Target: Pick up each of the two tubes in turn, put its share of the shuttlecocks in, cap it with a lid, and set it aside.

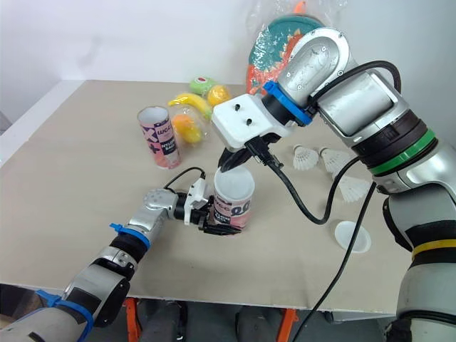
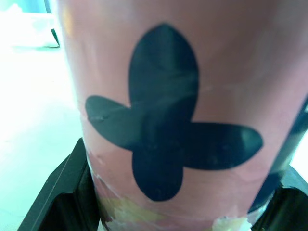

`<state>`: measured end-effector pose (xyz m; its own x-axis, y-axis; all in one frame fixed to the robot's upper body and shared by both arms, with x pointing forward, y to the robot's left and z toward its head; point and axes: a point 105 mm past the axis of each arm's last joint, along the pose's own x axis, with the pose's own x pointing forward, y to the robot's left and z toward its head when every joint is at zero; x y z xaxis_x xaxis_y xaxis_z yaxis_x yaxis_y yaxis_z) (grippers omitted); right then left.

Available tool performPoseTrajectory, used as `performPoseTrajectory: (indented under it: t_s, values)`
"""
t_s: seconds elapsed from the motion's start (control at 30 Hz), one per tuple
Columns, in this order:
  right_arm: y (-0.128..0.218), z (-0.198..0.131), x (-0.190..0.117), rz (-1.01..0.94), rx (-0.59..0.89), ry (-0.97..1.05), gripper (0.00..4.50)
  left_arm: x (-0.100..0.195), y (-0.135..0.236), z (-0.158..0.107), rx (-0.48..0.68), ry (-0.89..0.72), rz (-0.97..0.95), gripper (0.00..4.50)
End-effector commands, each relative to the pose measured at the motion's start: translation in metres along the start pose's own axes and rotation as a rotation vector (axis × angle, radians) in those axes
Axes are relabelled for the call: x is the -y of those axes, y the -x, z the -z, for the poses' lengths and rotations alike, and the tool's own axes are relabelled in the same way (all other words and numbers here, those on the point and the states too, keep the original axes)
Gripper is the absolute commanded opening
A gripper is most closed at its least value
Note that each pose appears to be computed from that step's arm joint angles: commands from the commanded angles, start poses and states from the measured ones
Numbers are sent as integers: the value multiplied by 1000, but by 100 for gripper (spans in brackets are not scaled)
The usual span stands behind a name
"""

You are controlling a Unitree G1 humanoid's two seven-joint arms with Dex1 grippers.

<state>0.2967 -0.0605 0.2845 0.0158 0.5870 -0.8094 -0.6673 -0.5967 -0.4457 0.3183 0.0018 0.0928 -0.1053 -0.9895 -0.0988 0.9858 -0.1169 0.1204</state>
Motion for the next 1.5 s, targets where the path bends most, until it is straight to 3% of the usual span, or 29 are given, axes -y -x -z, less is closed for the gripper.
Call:
performPoseTrajectory:
  t_s: [0.03,0.37,0.8,1.5]
  values:
    - [4,-4,-6,-27,-10,31,14,9,9,34,-98,117,-22,340]
    - [2,7,-9,-29,-93,66,14,9,9,34,-96,122,-22,340]
    - [11,1,4,27,-80,79,14,10,9,35,-99,125,-18,340]
    - [-12,11,-27,-91,-65,33,14,9,9,34,-97,121,-24,340]
